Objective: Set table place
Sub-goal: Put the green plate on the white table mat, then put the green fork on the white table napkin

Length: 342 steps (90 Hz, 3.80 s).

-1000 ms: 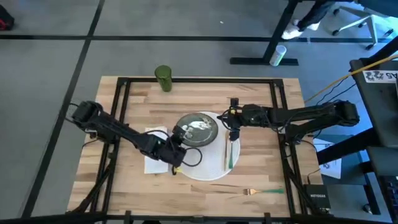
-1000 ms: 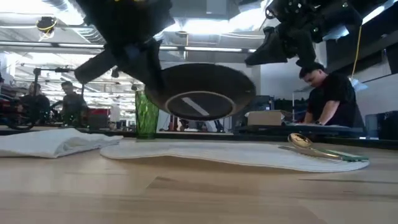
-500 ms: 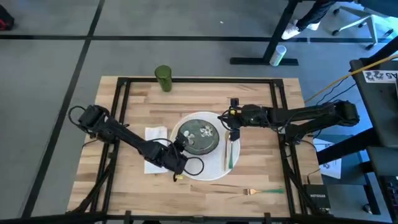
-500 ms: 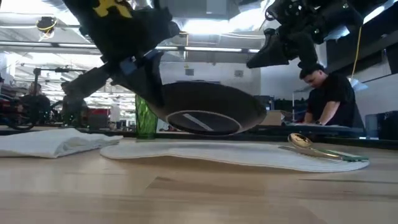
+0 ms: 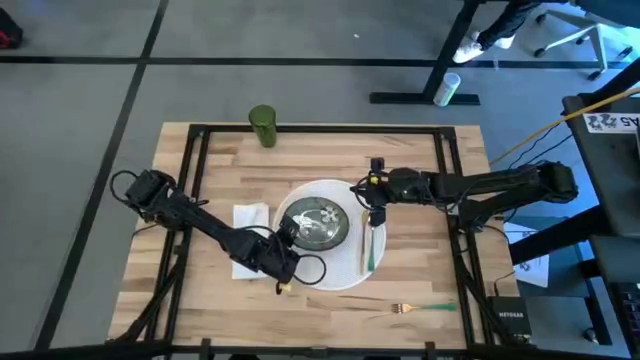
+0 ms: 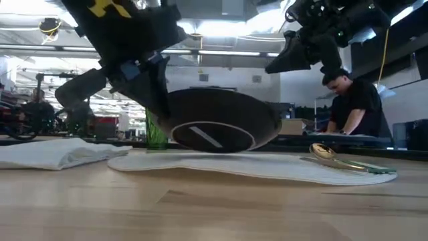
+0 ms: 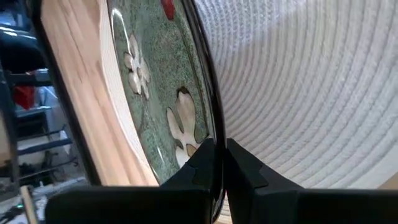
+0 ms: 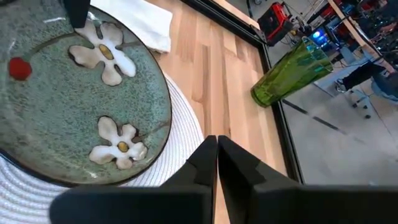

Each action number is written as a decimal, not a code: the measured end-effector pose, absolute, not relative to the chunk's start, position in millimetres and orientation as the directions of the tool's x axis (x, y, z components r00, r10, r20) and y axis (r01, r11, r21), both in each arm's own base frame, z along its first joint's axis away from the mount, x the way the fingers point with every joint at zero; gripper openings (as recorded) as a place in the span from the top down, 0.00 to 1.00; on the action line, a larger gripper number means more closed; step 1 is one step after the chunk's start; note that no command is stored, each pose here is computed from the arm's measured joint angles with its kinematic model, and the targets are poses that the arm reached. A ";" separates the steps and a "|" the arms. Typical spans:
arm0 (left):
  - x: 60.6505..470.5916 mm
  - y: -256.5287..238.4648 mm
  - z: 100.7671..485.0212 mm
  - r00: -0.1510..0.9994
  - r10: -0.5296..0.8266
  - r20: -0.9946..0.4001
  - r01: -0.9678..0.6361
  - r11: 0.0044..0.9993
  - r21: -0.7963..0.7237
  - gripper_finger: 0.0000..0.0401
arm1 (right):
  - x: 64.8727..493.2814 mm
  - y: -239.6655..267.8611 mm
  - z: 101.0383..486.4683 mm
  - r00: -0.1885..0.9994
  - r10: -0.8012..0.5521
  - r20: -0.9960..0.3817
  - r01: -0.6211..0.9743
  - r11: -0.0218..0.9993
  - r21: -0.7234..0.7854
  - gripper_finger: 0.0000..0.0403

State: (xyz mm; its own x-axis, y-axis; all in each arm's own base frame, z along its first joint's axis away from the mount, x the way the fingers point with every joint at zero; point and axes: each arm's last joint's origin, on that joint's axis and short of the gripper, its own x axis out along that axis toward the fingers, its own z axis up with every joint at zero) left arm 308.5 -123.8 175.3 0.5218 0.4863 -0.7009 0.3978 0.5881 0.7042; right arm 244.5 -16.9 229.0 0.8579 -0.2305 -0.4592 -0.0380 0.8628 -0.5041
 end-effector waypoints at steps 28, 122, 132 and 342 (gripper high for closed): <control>311.4 -124.8 167.4 0.511 0.475 -0.716 0.404 0.602 0.688 1.00 | 243.5 -16.8 227.2 0.848 -0.230 -0.477 -0.049 0.863 -0.502 1.00; 312.9 -126.1 158.4 0.490 0.464 -0.738 0.448 0.592 0.670 0.87 | 243.3 -16.8 227.1 0.847 -0.230 -0.479 -0.050 0.864 -0.502 1.00; 312.8 -126.1 158.2 0.489 0.462 -0.740 0.448 0.595 0.667 0.83 | 243.3 -16.8 227.1 0.847 -0.230 -0.479 -0.050 0.864 -0.502 1.00; 304.7 -121.8 181.7 0.434 0.404 -0.805 0.192 0.832 0.521 0.84 | 240.4 -13.3 221.5 0.830 -0.123 -0.544 -0.160 0.881 -0.444 1.00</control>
